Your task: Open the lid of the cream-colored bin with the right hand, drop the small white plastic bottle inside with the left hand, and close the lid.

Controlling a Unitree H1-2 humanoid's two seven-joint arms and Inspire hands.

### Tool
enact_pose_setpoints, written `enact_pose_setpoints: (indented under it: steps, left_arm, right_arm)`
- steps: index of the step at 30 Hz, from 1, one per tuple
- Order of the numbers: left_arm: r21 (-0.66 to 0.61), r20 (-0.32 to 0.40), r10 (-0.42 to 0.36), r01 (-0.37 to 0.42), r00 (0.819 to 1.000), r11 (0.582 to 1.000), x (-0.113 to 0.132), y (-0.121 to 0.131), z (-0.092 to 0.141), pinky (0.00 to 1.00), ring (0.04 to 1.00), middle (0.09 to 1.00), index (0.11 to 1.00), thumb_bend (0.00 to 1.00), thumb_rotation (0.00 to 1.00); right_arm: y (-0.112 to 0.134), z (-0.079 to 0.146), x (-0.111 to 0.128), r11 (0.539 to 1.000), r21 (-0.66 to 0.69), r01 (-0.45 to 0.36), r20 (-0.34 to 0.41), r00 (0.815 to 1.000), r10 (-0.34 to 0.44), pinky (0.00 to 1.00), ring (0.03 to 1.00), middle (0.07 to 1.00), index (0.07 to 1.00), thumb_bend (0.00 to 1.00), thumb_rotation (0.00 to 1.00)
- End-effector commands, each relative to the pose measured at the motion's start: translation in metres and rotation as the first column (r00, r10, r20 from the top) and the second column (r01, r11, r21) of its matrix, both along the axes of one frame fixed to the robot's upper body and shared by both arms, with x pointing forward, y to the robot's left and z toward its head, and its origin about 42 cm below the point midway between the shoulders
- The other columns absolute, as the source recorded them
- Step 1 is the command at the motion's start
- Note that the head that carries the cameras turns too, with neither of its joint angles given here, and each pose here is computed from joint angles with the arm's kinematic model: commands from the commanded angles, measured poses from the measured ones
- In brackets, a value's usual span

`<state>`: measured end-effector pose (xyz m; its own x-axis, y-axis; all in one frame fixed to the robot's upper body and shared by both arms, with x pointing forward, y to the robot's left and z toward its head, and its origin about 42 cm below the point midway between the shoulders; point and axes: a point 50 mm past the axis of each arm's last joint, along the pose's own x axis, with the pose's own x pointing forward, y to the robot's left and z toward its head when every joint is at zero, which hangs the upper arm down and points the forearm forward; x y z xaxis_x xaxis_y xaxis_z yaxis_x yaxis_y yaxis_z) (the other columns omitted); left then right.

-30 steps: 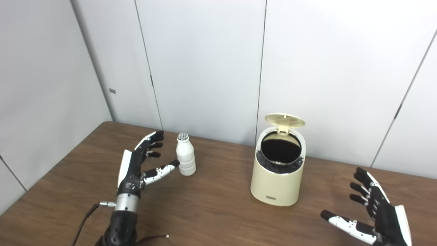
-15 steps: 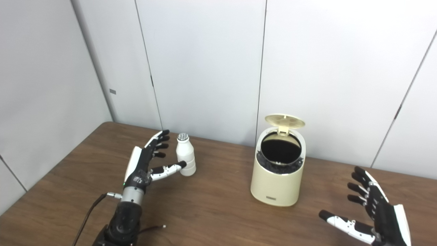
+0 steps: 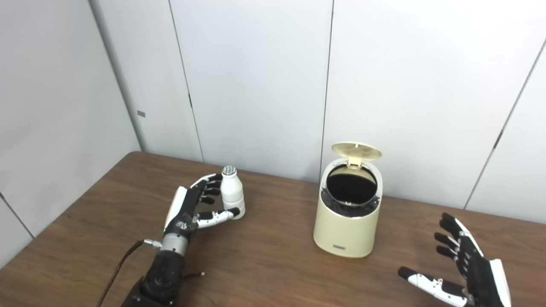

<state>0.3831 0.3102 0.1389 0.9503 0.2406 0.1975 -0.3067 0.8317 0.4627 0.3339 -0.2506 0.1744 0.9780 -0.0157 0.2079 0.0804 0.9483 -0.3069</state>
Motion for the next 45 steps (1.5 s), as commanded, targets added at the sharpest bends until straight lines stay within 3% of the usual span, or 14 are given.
enact_pose_setpoints:
  steps: [1, 19, 32, 34, 39, 40, 41, 45]
  left_arm:
    - [0.06, 0.113, -0.012, 0.005, 0.994, 0.998, 0.015, -0.001, 0.025, 0.64, 0.719, 0.761, 0.799, 0.81, 0.12]
    - [0.049, 0.127, -0.005, -0.001, 0.992, 0.999, 0.023, -0.005, 0.018, 0.63, 0.702, 0.751, 0.787, 0.79, 0.08]
    - [0.013, 0.162, 0.004, -0.006, 0.987, 1.0, 0.028, -0.006, 0.017, 0.61, 0.676, 0.726, 0.764, 0.77, 0.07]
    - [0.003, 0.167, 0.001, -0.001, 0.986, 1.0, 0.029, -0.007, 0.015, 0.59, 0.652, 0.699, 0.747, 0.78, 0.06]
    - [-0.014, 0.185, -0.005, 0.007, 0.983, 1.0, 0.032, -0.008, 0.014, 0.41, 0.502, 0.581, 0.642, 0.76, 0.0]
    - [-0.017, 0.187, -0.005, 0.009, 0.982, 1.0, 0.033, -0.009, 0.014, 0.36, 0.451, 0.509, 0.573, 0.62, 0.0]
    - [-0.019, 0.188, -0.006, 0.009, 0.982, 1.0, 0.033, -0.009, 0.014, 0.35, 0.434, 0.493, 0.551, 0.56, 0.0]
    - [-0.028, 0.197, -0.013, 0.019, 0.98, 0.999, 0.036, -0.011, 0.011, 0.33, 0.417, 0.47, 0.524, 0.5, 0.0]
  right_arm:
    - [0.0, 0.019, 0.005, 1.0, -0.002, -0.017, 0.105, 0.994, 0.017, 0.73, 0.799, 0.87, 0.871, 0.76, 0.0]
    - [0.002, 0.016, 0.005, 1.0, -0.019, -0.019, 0.122, 0.992, 0.021, 0.67, 0.772, 0.861, 0.859, 0.77, 0.0]
    - [0.003, 0.017, 0.003, 1.0, -0.019, -0.024, 0.111, 0.994, 0.026, 0.69, 0.782, 0.863, 0.865, 0.75, 0.0]
    - [0.003, 0.016, 0.004, 0.999, -0.029, -0.024, 0.113, 0.993, 0.028, 0.69, 0.779, 0.861, 0.864, 0.75, 0.0]
    - [0.002, 0.016, 0.003, 0.999, -0.03, -0.023, 0.115, 0.993, 0.026, 0.68, 0.768, 0.859, 0.863, 0.76, 0.0]
    - [0.001, 0.016, 0.002, 0.999, -0.031, -0.022, 0.114, 0.993, 0.025, 0.68, 0.77, 0.859, 0.862, 0.76, 0.0]
    - [0.001, 0.015, 0.002, 0.999, -0.031, -0.021, 0.113, 0.993, 0.024, 0.68, 0.77, 0.858, 0.861, 0.76, 0.0]
    - [0.001, 0.015, 0.002, 0.999, -0.042, -0.019, 0.111, 0.994, 0.023, 0.67, 0.769, 0.854, 0.86, 0.76, 0.0]
